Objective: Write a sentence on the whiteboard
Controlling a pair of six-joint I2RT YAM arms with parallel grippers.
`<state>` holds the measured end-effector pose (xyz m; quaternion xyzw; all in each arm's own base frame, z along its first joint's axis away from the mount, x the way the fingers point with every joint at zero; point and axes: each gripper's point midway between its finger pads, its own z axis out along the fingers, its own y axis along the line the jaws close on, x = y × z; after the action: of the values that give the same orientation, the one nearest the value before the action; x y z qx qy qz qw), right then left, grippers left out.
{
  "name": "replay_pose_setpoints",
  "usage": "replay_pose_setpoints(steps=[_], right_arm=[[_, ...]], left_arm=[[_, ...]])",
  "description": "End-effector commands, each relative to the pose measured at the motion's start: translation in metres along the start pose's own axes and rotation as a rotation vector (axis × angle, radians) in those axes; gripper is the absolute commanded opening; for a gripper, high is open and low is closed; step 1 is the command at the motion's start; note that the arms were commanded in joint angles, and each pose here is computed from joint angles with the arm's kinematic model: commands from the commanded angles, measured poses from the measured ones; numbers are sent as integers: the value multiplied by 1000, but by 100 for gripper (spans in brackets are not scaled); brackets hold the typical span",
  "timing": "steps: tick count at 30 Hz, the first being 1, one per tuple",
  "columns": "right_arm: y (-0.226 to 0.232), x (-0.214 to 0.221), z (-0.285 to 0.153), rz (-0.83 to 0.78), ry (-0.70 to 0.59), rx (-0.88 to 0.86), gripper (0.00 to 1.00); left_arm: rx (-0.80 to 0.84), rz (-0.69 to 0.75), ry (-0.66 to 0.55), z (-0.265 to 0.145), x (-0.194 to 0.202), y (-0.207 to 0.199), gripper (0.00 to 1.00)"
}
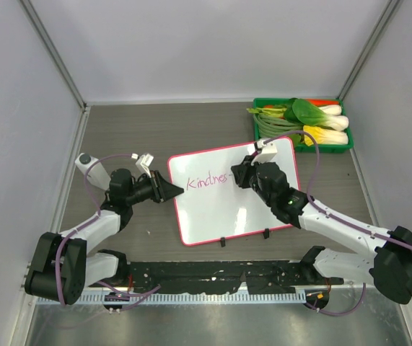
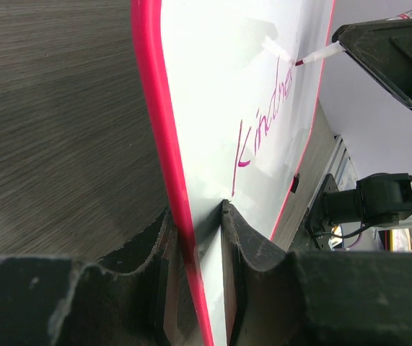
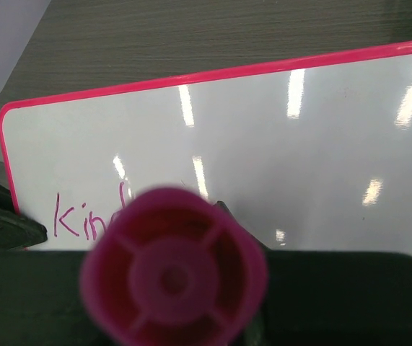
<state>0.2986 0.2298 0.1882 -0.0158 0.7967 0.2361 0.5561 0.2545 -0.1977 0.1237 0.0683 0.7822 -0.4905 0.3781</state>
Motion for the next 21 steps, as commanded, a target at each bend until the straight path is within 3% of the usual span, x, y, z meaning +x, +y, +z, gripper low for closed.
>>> replay_pose_setpoints(steps=[1,21], right_arm=[[-1,1,-2,-9,10,-4,2],[-15,16,-10,-47,48,27,2]], left_arm=[[2,48,45,2,14,3,0],[2,48,42,2,13,3,0]])
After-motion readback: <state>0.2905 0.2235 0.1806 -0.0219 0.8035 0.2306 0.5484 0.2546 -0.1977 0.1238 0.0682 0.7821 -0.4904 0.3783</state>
